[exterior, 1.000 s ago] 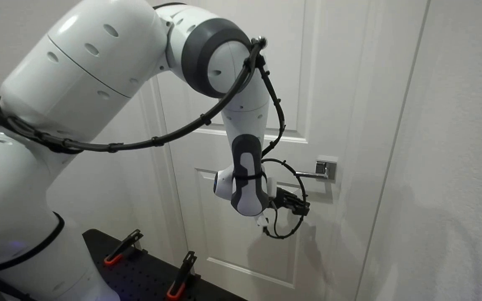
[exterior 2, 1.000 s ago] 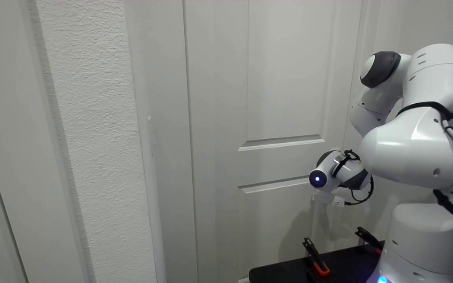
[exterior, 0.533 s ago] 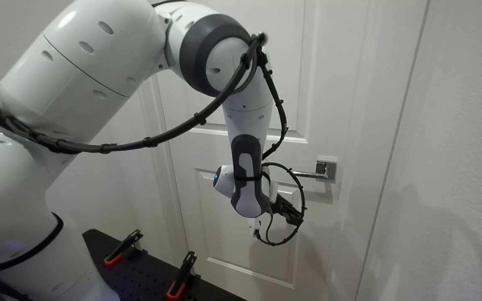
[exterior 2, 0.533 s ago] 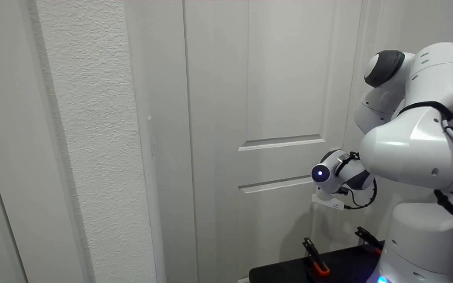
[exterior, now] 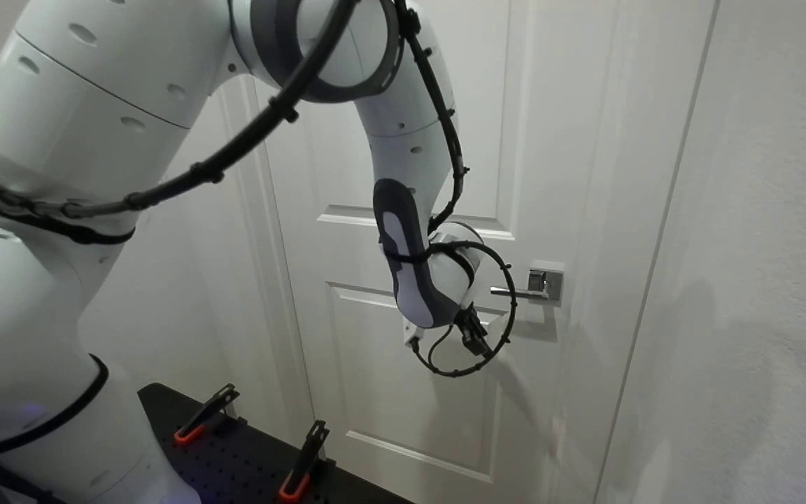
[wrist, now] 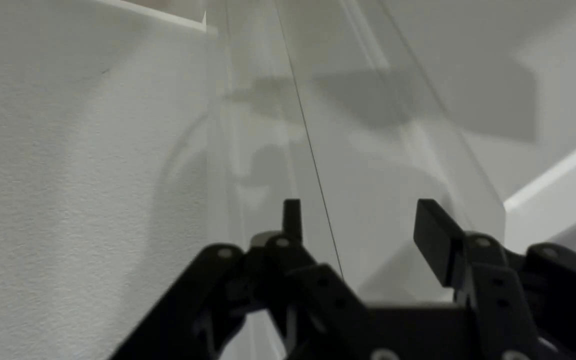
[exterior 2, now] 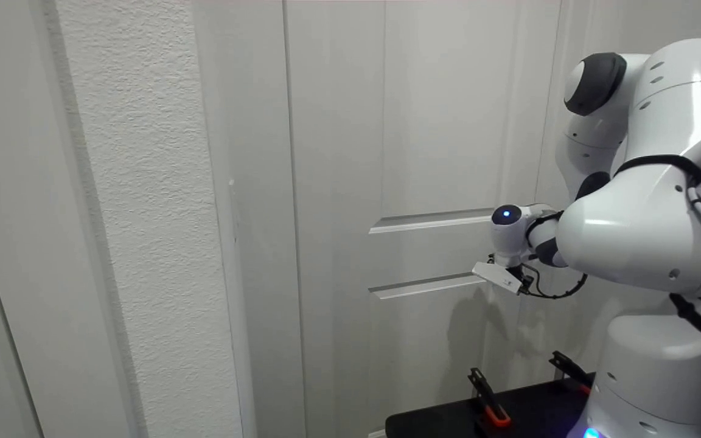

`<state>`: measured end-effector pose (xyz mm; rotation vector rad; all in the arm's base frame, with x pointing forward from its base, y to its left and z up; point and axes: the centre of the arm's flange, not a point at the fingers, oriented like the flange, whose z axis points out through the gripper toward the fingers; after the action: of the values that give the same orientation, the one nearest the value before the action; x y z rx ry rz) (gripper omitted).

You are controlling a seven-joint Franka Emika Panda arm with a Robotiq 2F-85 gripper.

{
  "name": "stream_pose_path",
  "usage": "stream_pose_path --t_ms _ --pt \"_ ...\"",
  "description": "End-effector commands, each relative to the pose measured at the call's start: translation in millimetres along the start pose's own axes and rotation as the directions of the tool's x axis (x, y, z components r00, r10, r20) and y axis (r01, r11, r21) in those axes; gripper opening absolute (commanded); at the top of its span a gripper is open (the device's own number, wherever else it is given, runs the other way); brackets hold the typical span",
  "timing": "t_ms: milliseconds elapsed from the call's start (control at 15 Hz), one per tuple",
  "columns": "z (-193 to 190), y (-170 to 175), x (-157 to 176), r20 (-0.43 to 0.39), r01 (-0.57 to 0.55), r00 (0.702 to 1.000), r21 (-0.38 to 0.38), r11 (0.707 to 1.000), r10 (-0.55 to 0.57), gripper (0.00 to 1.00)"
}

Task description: Open the door.

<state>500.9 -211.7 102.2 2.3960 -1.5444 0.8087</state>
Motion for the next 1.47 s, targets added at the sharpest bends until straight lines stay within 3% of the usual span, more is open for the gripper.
stream_pose_path --t_ms 0,67,133,533,1133,1400 --pt "-37 -16 29 0.074 -0.044 0.996 0.009 0.999 0.044 0.92" --pt "-42 -19 34 0.091 -0.055 0.994 0.011 0.998 0.054 0.99" --pt "-47 -22 38 0.100 -0.064 0.993 0.009 0.998 0.063 1.00" --pt "-66 -31 58 0.161 -0.106 0.981 -0.001 0.994 0.105 1.00" --pt "-101 -38 105 0.173 -0.157 0.975 0.072 0.985 0.143 1.00" --pt "-103 -31 115 0.172 -0.176 0.971 0.062 0.982 0.163 1.00"
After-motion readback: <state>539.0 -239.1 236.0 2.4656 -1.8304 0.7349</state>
